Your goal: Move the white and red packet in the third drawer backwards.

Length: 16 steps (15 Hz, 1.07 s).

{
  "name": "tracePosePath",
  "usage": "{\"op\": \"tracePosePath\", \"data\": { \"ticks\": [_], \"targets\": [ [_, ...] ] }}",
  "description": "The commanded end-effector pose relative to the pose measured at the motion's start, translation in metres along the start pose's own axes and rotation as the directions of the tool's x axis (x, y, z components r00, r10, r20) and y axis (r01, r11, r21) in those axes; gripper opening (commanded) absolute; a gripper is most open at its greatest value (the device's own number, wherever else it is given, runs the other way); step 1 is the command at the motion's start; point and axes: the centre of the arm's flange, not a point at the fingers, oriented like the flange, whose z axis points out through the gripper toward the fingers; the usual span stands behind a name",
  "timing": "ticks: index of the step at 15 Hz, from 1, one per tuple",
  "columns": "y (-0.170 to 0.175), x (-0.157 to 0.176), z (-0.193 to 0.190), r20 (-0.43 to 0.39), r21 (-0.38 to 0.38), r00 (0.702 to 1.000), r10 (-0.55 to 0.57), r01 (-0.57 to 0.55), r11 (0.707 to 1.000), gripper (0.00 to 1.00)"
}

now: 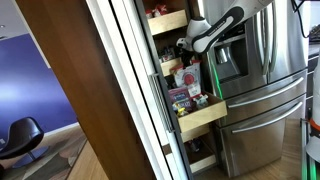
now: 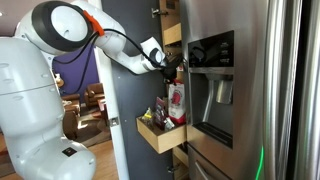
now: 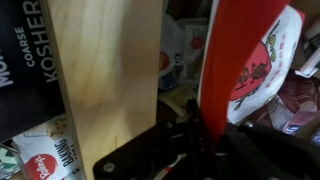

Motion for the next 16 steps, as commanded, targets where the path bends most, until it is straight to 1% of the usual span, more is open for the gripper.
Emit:
{"op": "tracePosePath", "data": {
  "ticks": [1,3,5,6,7,9,12,13,14,15,16],
  "targets": [
    [-0.009,-0.002,-0.004,-0.027,0.002,0.998,-0.052,0.053,0.999,0.01],
    [-0.012,-0.003,-0.003,-0.025,0.022,0.998,-0.053,0.054,0.998,0.01],
    [-0.012,-0.003,-0.004,-0.024,0.022,0.998,-0.059,0.059,0.998,0.02],
    [-0.012,-0.003,-0.004,-0.020,0.025,0.998,-0.053,0.053,0.998,0.10],
    [-0.013,-0.003,-0.005,-0.018,0.026,0.998,-0.053,0.054,0.998,0.29],
    [-0.011,-0.002,-0.012,-0.025,0.020,0.999,-0.044,0.045,0.999,0.42],
    [-0.010,0.002,-0.037,-0.056,0.038,0.998,-0.001,0.003,0.999,0.66],
    [-0.011,0.003,-0.050,-0.064,0.071,0.998,0.022,-0.018,0.997,0.73],
    [-0.014,0.005,-0.060,-0.068,0.122,0.997,0.046,-0.038,0.992,0.80],
    [-0.020,0.008,-0.072,-0.054,0.200,0.995,0.079,-0.066,0.978,0.88],
    [-0.031,0.011,-0.081,-0.028,0.253,0.995,0.093,-0.083,0.964,0.95]
  ]
}}
